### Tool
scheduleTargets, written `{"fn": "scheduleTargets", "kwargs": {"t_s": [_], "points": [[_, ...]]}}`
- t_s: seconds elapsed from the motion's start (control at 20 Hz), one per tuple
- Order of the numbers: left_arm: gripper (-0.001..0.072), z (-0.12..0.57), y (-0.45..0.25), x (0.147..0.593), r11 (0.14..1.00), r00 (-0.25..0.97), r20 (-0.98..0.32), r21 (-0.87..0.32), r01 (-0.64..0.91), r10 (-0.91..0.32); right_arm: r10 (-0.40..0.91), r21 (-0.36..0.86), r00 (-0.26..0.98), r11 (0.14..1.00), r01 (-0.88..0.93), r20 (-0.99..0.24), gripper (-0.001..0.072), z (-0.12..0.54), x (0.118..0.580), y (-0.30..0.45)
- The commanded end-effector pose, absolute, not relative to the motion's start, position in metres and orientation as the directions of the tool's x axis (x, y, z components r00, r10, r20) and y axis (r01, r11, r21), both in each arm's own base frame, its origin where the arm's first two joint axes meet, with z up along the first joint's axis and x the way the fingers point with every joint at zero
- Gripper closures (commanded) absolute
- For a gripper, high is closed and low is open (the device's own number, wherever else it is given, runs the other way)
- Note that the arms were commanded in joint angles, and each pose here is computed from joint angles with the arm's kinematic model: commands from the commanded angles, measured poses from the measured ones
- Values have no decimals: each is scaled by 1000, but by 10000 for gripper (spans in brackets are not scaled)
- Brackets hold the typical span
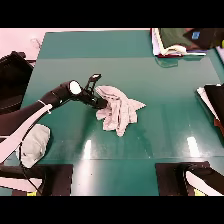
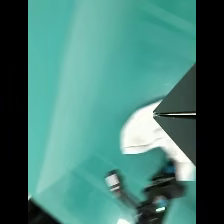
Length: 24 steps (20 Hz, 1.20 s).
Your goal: Fold the shirts.
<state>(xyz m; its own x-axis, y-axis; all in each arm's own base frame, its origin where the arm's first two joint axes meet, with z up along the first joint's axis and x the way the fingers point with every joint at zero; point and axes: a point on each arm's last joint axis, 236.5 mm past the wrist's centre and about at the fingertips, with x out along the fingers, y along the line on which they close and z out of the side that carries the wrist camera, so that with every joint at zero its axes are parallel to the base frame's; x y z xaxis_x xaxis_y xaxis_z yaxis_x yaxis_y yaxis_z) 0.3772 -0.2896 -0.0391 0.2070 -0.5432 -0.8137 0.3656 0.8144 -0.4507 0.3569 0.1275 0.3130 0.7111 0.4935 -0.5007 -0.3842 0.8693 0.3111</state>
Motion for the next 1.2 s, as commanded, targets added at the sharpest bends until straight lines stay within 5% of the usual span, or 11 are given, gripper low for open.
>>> {"fn": "scheduleTargets", "kwargs": {"t_s": [0.0,0.05,0.1,0.15,0.2,0.25,0.7,0.85,0.9,0.95,1.15], "points": [[683,-24,-276,393,815,218,-812,-443,372,-541,472,400,575,880,-257,-668,699,230,343,114],[683,-20,-269,398,818,221,-812,-444,366,-540,464,421,506,883,-206,-727,697,192,334,109],[683,-19,-264,400,819,222,-814,-441,366,-537,462,443,428,884,-150,-777,620,150,324,106],[684,-19,-260,402,819,221,-815,-437,372,-535,465,461,354,881,-101,-811,355,112,313,106],[683,-19,-259,401,820,218,-818,-435,372,-533,484,490,273,870,-51,-831,195,73,300,112],[683,-20,-257,401,822,218,-821,-428,375,-527,515,524,203,852,-9,-833,194,41,289,124],[683,-26,-250,398,832,205,-845,-392,392,-495,654,655,32,754,58,-756,215,-78,279,239],[684,-27,-247,398,835,204,-851,-379,398,-484,634,635,37,772,20,-772,369,-81,288,241],[684,-28,-246,398,837,206,-853,-374,400,-480,629,631,58,776,2,-775,581,-76,295,240],[683,-28,-244,399,839,209,-857,-364,405,-472,616,616,88,787,-30,-783,700,-69,303,234],[684,-11,-218,416,863,273,-845,-352,362,-459,571,558,248,820,-128,-782,700,-11,338,197]]}}
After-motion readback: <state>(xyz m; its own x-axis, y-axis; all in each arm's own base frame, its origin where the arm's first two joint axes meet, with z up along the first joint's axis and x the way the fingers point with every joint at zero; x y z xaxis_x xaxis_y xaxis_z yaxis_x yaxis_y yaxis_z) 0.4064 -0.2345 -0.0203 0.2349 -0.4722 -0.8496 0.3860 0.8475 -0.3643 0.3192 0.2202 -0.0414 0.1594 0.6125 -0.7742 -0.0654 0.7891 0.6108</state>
